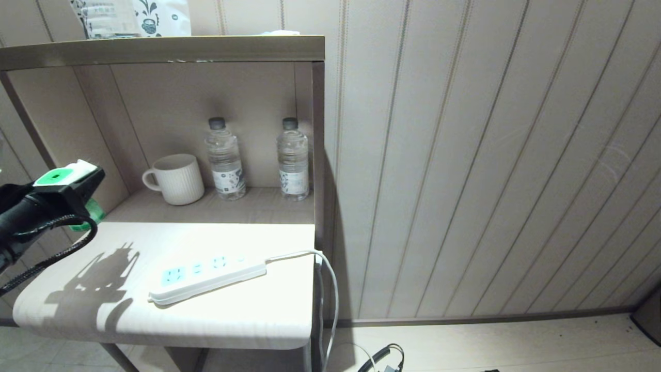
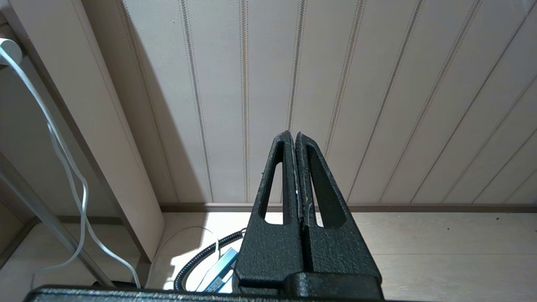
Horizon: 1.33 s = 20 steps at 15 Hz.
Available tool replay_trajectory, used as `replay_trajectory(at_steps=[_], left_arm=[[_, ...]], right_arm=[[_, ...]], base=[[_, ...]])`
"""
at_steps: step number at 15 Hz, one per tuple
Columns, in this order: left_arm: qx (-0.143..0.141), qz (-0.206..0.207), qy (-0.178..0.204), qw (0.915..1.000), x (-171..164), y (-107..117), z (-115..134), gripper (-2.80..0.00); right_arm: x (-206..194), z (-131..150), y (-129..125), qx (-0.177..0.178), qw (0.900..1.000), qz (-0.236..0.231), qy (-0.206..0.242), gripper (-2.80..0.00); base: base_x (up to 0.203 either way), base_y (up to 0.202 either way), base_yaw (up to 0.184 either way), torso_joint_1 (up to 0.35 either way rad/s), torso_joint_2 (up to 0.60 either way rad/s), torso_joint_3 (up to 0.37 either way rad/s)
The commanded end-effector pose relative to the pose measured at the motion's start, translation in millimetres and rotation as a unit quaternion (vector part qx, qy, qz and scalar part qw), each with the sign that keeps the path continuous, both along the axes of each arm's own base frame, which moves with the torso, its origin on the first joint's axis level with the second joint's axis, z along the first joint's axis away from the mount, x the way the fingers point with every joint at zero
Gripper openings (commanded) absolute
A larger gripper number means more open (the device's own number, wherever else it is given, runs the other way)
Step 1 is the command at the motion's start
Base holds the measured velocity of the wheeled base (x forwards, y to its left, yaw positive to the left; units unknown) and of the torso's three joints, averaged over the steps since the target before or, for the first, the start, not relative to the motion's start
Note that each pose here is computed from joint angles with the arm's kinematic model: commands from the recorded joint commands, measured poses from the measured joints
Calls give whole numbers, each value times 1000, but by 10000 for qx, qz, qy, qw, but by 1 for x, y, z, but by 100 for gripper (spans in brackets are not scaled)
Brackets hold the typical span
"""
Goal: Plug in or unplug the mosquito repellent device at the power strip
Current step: Insert the plug into the socket
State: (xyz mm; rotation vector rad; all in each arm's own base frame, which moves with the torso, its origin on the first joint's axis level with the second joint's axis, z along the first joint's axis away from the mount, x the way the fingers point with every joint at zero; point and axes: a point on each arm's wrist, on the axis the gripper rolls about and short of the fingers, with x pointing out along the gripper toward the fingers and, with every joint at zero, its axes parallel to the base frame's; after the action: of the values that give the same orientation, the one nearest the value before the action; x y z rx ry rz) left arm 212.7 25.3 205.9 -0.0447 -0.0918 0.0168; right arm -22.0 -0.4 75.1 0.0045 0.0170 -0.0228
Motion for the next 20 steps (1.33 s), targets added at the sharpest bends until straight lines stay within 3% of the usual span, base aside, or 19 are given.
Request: replay_trajectory(at_steps=[1,6,11,14,15,17,18,20], left_arm=[[50,-26,-449,9990,-44,-8,30,-280],[-52,270,-70,9996,-85,-14,60,-280],[-432,238,895,9948,-113,-18,111,-280],[-762,-24,1583,9845,-132,-24,148,-280],[-858,-136,1939,9772,-136,-26,157,-280],[-1021,-462,2928,9496,-138,-30,165,-280],[-1114,-689,3432,9301,-133,-32,166,-280],[-1282,-1084,4418,8813,-119,-37,163,-280]], right_arm=[[0,0,0,0,10000,-1,-1,-280],[0,0,0,0,10000,-1,-1,-280],[0,0,0,0,10000,-1,-1,-280],[0,0,0,0,10000,-1,-1,-280],[0,0,0,0,10000,-2,-1,-280],[0,0,0,0,10000,-1,-1,-280],[0,0,0,0,10000,-1,-1,-280],[0,0,0,0,10000,-1,4,-280]], base=[[0,0,0,0,0,0],[0,0,0,0,0,0],[0,0,0,0,0,0],[0,0,0,0,0,0],[0,0,0,0,0,0],[0,0,0,0,0,0],[0,0,0,0,0,0],[0,0,0,0,0,0]])
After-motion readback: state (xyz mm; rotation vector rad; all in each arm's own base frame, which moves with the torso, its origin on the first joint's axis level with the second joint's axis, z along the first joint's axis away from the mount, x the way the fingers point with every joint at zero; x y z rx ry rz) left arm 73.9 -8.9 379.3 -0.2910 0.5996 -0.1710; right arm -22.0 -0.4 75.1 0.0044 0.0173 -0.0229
